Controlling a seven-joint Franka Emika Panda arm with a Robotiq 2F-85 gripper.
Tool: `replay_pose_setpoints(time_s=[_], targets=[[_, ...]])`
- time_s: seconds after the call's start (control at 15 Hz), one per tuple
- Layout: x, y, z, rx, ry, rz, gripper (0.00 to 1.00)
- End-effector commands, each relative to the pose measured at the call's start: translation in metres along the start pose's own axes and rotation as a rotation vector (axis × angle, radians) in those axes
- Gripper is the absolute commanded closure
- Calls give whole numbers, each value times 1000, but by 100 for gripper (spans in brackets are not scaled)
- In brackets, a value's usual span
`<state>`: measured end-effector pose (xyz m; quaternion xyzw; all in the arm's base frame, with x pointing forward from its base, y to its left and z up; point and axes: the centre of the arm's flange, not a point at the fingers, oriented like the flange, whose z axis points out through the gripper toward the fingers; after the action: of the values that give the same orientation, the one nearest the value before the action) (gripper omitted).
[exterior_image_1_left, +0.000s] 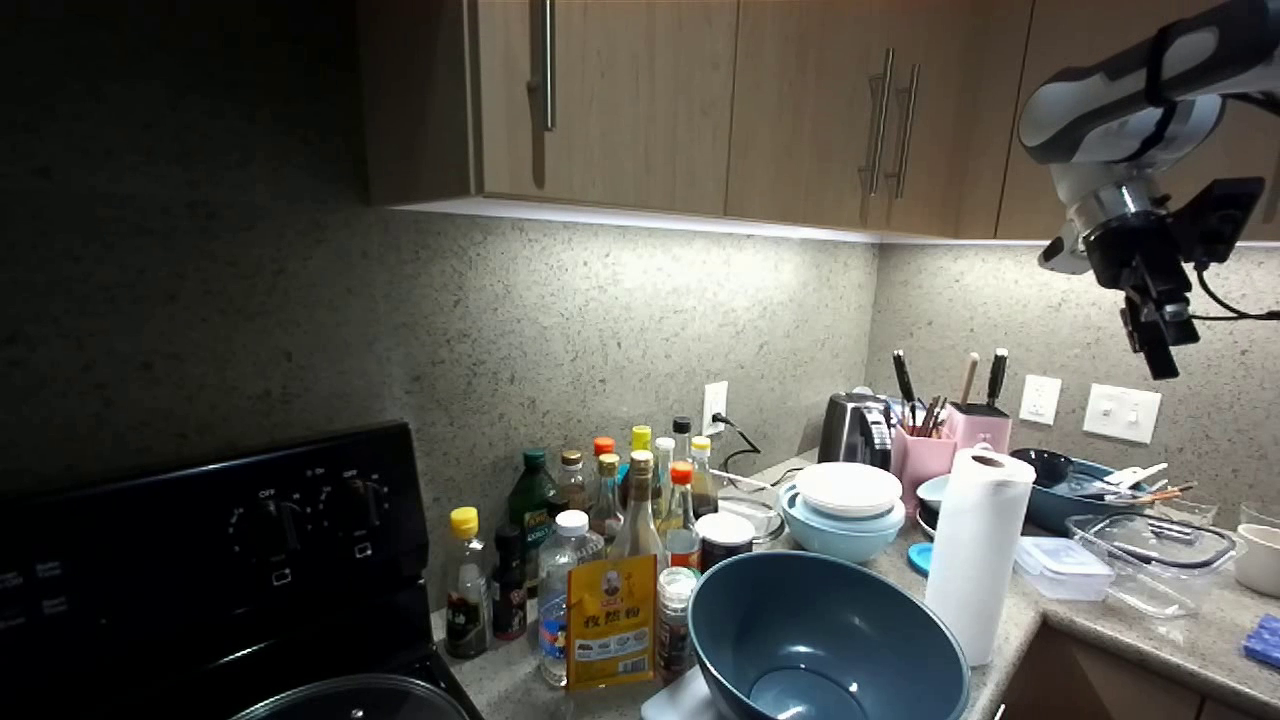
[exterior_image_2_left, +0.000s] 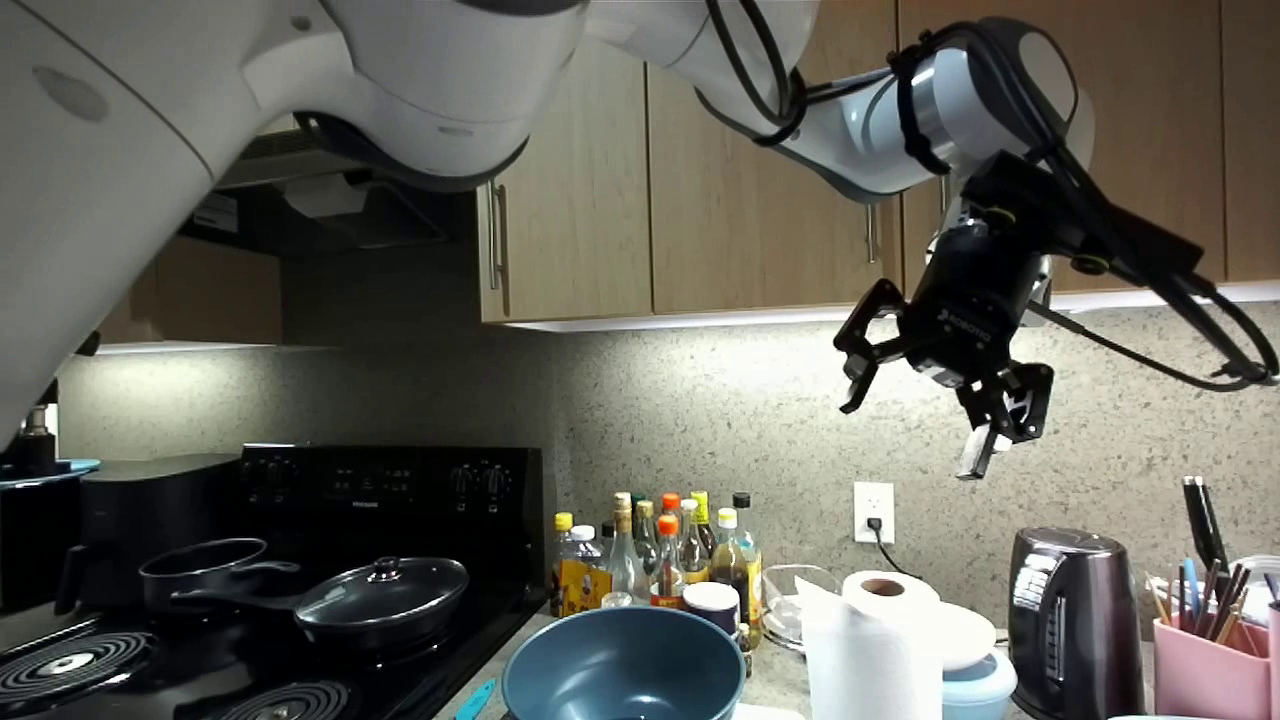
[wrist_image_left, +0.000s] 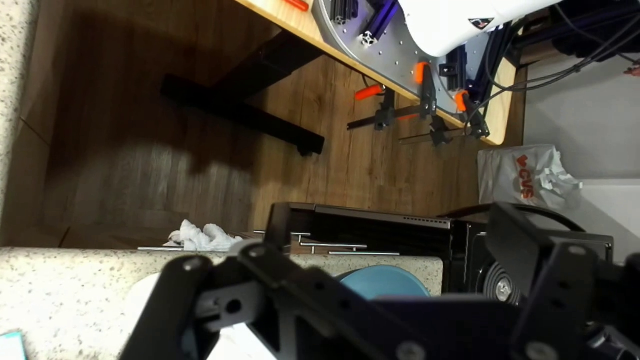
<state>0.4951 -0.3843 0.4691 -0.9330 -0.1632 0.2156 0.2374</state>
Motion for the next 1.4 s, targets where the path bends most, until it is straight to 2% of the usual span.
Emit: replay_pose_setpoints(time_s=[0.0, 0.27, 0.53, 0.6, 0.67, 1.33], targets=[[12, 13, -16, 29, -33, -31, 0], [34, 16, -16, 45, -84, -42, 0], [51, 28, -11, 61, -90, -45, 0], [50, 30, -10, 71, -90, -51, 0], [48, 17, 9, 49, -77, -44, 0], [49, 23, 8, 53, -77, -43, 0]])
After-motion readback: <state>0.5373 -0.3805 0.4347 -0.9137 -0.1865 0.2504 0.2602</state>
